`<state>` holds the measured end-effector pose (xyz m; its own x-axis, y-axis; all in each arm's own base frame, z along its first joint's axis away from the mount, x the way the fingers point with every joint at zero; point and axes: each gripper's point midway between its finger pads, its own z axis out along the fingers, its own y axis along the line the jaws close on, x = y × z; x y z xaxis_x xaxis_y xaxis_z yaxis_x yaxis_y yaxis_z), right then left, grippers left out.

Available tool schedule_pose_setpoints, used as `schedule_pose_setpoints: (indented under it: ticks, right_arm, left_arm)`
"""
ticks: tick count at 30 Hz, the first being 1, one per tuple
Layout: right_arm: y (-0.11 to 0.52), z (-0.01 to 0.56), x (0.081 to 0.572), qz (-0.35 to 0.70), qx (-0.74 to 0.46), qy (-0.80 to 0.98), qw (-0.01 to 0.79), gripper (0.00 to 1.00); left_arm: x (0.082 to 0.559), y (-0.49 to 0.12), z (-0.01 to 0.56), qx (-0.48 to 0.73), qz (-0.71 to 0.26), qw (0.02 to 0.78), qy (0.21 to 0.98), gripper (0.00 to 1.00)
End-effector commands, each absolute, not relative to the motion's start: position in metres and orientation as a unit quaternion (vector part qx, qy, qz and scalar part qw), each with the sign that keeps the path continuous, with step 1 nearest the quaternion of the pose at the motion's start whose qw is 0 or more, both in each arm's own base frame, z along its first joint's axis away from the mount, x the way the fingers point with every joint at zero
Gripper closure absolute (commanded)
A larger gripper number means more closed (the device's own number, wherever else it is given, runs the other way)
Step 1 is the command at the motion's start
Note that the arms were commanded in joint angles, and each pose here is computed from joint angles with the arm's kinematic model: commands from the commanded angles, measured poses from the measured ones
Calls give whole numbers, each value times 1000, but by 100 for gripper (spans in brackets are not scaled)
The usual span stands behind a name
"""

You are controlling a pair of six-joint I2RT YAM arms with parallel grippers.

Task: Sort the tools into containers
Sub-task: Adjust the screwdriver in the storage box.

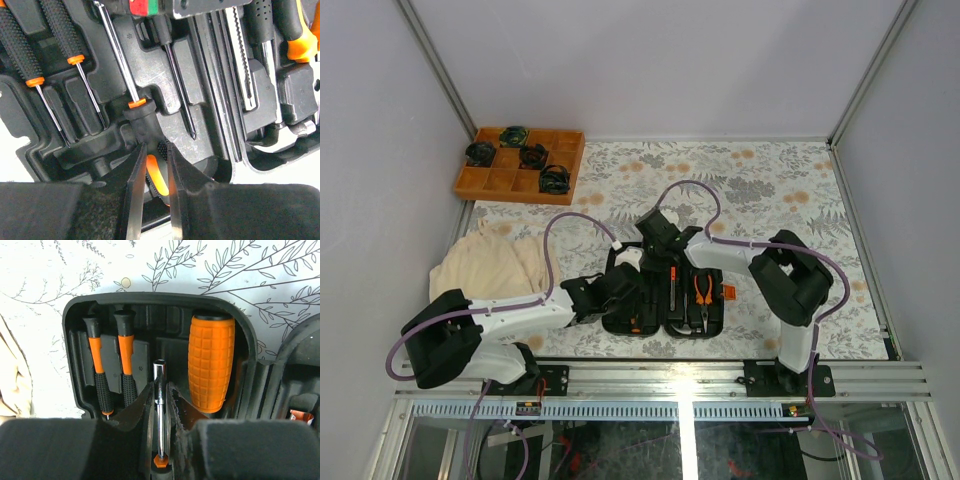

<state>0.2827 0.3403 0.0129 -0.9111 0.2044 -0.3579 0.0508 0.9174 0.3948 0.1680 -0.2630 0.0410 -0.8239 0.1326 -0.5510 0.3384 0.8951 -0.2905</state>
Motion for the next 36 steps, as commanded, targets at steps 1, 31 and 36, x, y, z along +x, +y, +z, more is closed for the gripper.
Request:
schedule_pose_setpoints:
  ticks: [1,31,36]
  right_arm:
    - [230,-65,220,-50,31,991,121,100]
    - [166,19,215,40,66,986,150,93]
    - [174,52,229,62,67,979,182,79]
  left_arm:
    - [125,-263,19,170,-211,180,946,100]
    - [98,-359,26,196,-287,166,923,100]
    - [97,-358,23,191,-286,164,925,100]
